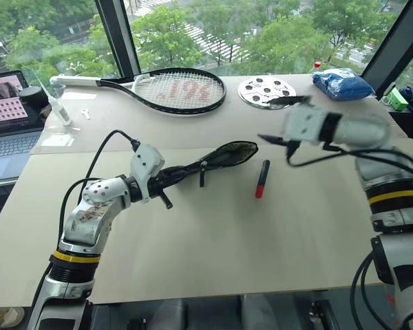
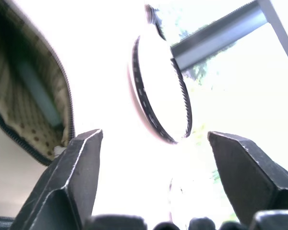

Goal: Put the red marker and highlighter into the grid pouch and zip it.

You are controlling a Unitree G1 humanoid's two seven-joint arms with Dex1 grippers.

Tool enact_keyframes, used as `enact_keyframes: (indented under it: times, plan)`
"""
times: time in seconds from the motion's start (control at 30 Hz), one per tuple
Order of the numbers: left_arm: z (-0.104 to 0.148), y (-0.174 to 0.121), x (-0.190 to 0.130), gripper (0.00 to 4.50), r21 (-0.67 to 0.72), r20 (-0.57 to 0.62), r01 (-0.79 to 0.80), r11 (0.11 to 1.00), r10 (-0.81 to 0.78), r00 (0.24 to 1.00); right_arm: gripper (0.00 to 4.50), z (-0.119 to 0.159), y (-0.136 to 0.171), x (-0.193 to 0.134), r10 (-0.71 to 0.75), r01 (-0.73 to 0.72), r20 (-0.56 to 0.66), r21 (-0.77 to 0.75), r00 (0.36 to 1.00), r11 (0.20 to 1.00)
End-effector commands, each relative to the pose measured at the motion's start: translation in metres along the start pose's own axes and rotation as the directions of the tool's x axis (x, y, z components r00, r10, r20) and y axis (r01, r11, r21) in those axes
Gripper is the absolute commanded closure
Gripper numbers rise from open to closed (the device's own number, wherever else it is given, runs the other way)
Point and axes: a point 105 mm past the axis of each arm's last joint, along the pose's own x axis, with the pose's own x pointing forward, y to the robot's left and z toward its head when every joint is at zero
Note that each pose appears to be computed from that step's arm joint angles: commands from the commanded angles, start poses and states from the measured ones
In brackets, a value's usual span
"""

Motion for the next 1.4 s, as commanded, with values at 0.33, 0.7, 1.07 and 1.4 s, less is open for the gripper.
enact_keyframes:
  times: [0.33, 0.7, 1.07, 1.4]
  plan:
    - [0.009, 0.003, -0.003, 4.5, 0.025, 0.024, -0.016, 1.0, 0.015, 1.0, 0.65, -0.071, 0.079, -0.018, -0.056, 0.357, -0.437, 0.647, 0.898, 0.674]
    - [0.008, 0.0, 0.0, 4.5, 0.021, 0.03, -0.016, 1.0, 0.016, 0.999, 0.65, -0.072, 0.091, -0.004, -0.051, 0.485, -0.551, 0.681, 0.833, 0.549]
    - [0.006, -0.001, -0.002, 4.5, 0.011, 0.034, -0.035, 0.999, 0.035, 0.999, 0.65, -0.072, 0.124, 0.018, 0.015, 0.496, -0.563, 0.74, 0.826, 0.454]
    - [0.006, 0.0, -0.003, 4.5, 0.01, 0.033, -0.046, 0.999, 0.045, 0.998, 2.11, -0.082, 0.134, 0.016, -0.001, 0.513, -0.602, 0.678, 0.798, 0.526]
